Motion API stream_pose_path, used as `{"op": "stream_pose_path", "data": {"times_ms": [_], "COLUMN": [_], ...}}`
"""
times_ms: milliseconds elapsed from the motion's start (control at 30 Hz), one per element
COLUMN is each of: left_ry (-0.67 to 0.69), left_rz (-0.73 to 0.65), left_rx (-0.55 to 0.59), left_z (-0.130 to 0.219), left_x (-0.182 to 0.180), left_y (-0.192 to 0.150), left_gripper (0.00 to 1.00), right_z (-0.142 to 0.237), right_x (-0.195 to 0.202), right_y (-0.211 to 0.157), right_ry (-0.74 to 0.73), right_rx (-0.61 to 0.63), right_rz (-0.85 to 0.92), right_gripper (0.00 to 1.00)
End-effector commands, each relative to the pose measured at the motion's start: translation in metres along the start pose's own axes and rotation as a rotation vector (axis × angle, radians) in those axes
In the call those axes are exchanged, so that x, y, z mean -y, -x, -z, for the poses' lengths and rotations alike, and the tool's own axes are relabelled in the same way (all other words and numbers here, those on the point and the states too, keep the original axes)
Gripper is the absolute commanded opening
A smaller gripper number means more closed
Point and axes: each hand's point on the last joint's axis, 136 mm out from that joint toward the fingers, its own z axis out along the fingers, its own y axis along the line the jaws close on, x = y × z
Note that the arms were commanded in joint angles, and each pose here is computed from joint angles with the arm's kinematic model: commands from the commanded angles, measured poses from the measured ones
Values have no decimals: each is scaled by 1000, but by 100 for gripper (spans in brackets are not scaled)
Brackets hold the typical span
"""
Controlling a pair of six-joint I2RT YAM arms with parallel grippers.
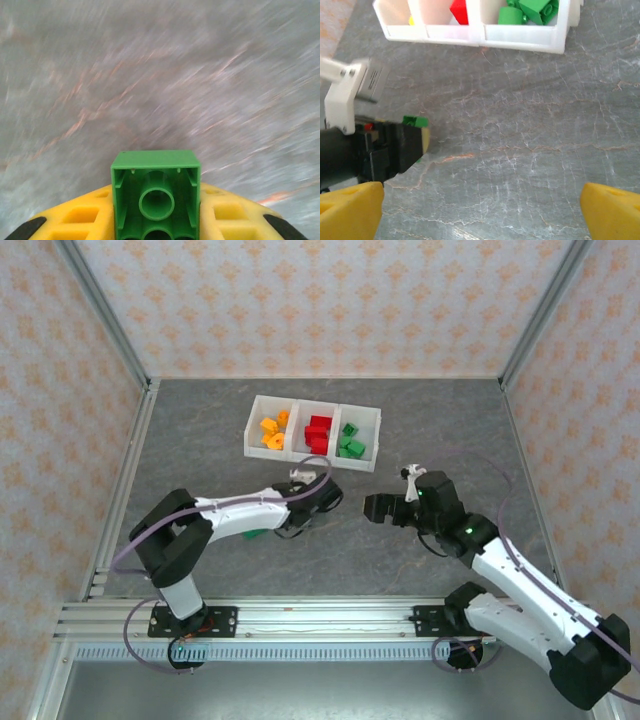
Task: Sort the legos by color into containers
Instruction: Pick up the lego from the middle-left of the table, then place the lego in the container.
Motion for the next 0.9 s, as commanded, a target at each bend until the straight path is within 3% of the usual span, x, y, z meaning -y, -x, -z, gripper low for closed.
{"op": "stream_pose_path", "data": {"times_ms": [0,333,533,867], "left_ry": [-27,-126,-169,-264], "left_rz": [-59,-33,5,78], "left_rx": [144,329,391,452], "left_z": [16,19,-10,-49], "left_x": [26,83,110,122], "left_y": [62,193,225,255], "left_gripper": [34,31,31,35], "right_z": [12,37,38,42], "right_x": [-9,-10,-10,-8], "right_y": [13,32,33,36], "right_ry": [41,49,45,34], "right_rx": [90,234,240,260], "right_rz": [31,30,28,21], "right_gripper": [100,100,100,100]}}
